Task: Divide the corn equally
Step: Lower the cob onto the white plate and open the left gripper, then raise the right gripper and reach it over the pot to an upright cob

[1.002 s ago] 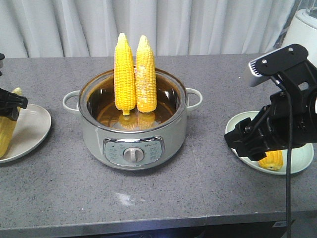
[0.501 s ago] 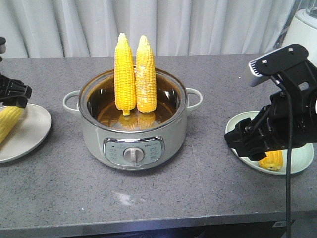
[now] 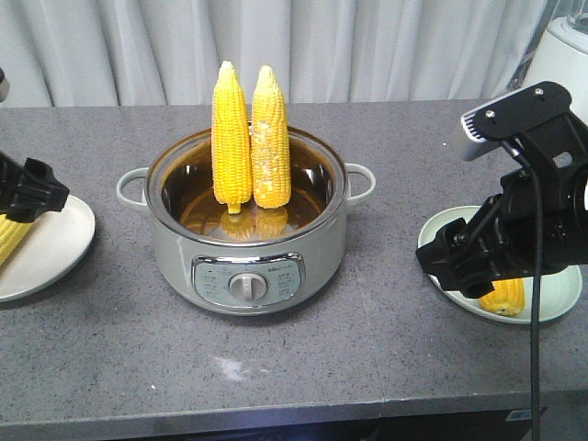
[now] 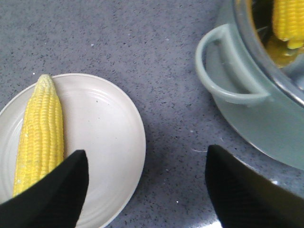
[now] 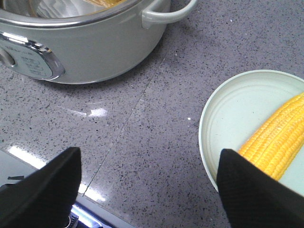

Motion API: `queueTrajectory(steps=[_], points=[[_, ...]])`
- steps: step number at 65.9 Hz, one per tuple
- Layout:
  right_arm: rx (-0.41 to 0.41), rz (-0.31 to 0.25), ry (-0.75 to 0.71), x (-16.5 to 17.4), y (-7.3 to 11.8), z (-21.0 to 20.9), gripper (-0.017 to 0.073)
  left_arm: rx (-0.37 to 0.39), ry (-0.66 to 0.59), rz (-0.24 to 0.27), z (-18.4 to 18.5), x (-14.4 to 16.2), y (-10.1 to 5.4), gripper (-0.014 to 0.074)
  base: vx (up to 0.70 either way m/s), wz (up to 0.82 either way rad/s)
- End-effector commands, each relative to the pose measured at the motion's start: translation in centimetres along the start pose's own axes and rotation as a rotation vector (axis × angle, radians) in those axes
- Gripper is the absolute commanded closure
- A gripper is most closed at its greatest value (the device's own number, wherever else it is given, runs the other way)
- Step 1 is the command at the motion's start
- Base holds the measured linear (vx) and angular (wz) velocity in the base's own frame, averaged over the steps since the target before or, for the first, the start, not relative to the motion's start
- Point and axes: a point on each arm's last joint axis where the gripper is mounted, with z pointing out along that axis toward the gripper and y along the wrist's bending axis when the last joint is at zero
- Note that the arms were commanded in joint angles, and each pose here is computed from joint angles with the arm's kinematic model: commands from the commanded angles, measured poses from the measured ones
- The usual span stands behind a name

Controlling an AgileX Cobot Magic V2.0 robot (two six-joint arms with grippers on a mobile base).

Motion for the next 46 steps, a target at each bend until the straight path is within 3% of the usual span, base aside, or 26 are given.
queueTrajectory(steps=[1,22,38,46], points=[[0.019,-0.018,-0.092,-0.9,-0.1,-1.3,-0.0013,0.003,-0.156,0.007,-3.1,-0.5,-0.7,0.0087,0.0,0.0],[0.004,-0.006,-0.097,-0.9,0.0,-1.3,-0.0013,0.001,-0.277,0.007,-6.5,3.1,-1.7,0.0087,0.0,0.0],[0.008,-0.008,-0.101,-1.0,0.0,-1.2,-0.0013,-0.003,-0.299,0.006,-6.9,3.8,-1.8,0.0087,0.0,0.0],[0.004,0.004,-0.171,-1.7,0.0,-1.1,-0.0013,-0.003,-0.297,0.005,-6.9,3.8,-1.8,0.0087,0.0,0.0]])
